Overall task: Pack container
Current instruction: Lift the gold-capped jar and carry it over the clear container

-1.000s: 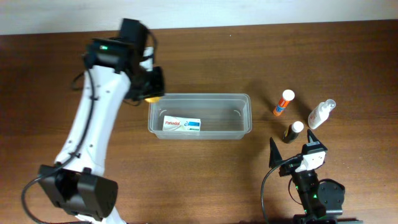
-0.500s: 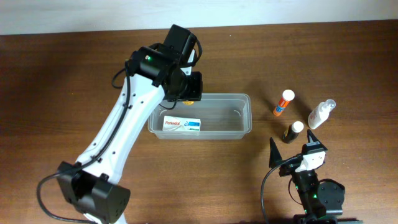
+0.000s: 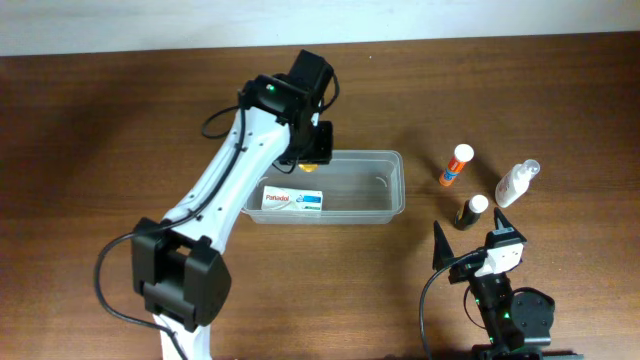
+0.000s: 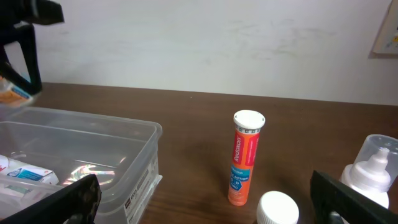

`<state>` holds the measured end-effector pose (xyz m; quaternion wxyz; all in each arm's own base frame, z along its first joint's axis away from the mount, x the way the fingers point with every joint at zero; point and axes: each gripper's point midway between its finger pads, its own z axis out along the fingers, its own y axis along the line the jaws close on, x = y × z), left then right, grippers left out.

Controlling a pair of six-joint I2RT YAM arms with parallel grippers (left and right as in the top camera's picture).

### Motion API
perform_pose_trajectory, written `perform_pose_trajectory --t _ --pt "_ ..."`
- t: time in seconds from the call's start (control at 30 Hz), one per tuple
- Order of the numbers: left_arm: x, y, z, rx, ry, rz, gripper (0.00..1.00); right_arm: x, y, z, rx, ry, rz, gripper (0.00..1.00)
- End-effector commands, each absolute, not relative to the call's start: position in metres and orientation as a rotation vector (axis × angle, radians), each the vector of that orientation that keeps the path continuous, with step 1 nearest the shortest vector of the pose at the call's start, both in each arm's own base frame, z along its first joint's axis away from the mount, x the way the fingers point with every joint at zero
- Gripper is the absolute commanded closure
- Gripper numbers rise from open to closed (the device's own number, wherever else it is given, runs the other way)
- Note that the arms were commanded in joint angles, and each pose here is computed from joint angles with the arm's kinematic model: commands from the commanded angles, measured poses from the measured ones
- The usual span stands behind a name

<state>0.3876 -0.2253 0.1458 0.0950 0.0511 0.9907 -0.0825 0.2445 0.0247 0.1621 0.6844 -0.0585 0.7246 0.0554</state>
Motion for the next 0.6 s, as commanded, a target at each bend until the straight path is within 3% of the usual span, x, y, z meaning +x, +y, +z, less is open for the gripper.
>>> perform_pose_trajectory --t 0.0,0.57 --pt "0.391 -0.227 0.142 0.206 2.926 -0.184 0.57 0.245 0.022 0.160 -0.120 1.628 0.115 0.02" --pt "0.389 -0.225 0.090 0.250 3.011 0.004 0.57 0.245 0.022 0.160 -0.120 1.628 0.115 0.02"
